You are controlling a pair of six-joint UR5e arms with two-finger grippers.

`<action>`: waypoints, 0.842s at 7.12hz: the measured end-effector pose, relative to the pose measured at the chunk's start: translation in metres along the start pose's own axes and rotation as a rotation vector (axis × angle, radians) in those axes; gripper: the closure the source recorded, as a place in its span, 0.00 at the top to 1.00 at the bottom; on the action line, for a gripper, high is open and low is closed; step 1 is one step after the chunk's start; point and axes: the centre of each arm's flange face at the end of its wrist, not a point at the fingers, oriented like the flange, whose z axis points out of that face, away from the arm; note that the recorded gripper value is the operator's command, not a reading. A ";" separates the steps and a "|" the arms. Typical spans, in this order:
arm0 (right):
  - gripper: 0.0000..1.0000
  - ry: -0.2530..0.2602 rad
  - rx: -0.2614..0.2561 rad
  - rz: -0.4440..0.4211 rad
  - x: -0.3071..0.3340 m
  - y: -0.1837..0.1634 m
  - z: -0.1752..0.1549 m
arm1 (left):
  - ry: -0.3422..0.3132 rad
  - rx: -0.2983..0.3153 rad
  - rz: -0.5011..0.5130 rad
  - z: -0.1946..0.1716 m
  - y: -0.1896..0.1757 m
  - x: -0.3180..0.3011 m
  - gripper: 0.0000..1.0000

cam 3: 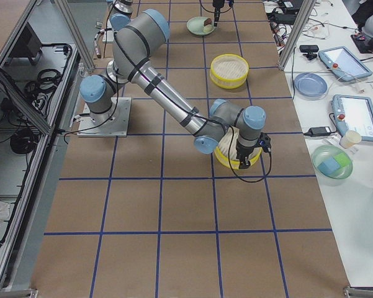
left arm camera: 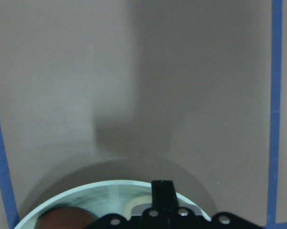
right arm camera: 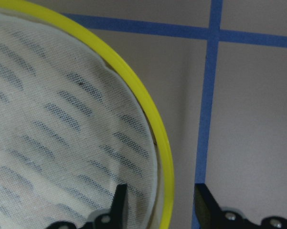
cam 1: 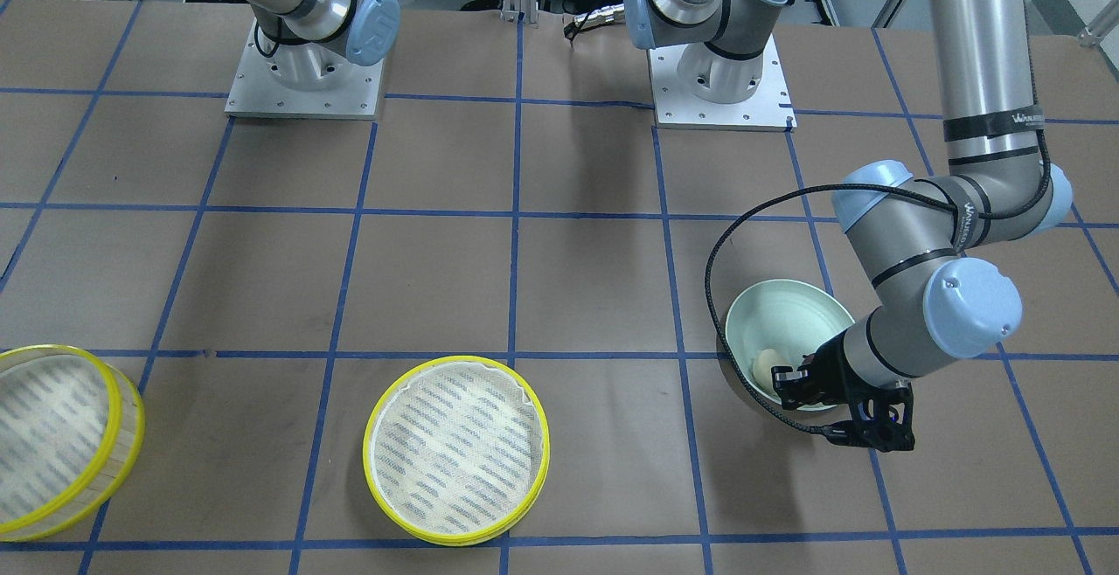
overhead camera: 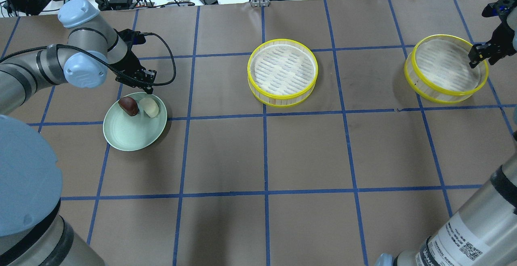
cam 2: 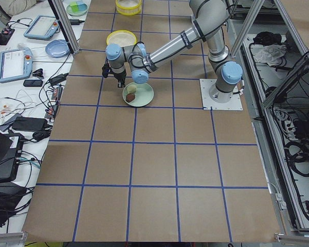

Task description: Stack buns with steamer

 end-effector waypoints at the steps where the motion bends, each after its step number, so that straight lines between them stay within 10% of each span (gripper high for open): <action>1: 0.00 0.000 -0.002 0.002 0.001 0.001 0.001 | 0.003 -0.014 -0.017 0.000 0.002 0.001 1.00; 4: 0.00 0.005 0.003 0.007 0.002 0.001 -0.005 | 0.000 -0.117 -0.071 0.011 0.015 0.000 1.00; 6: 0.00 0.012 0.014 0.019 0.002 0.003 -0.022 | -0.053 -0.183 -0.080 0.021 0.023 -0.006 0.76</action>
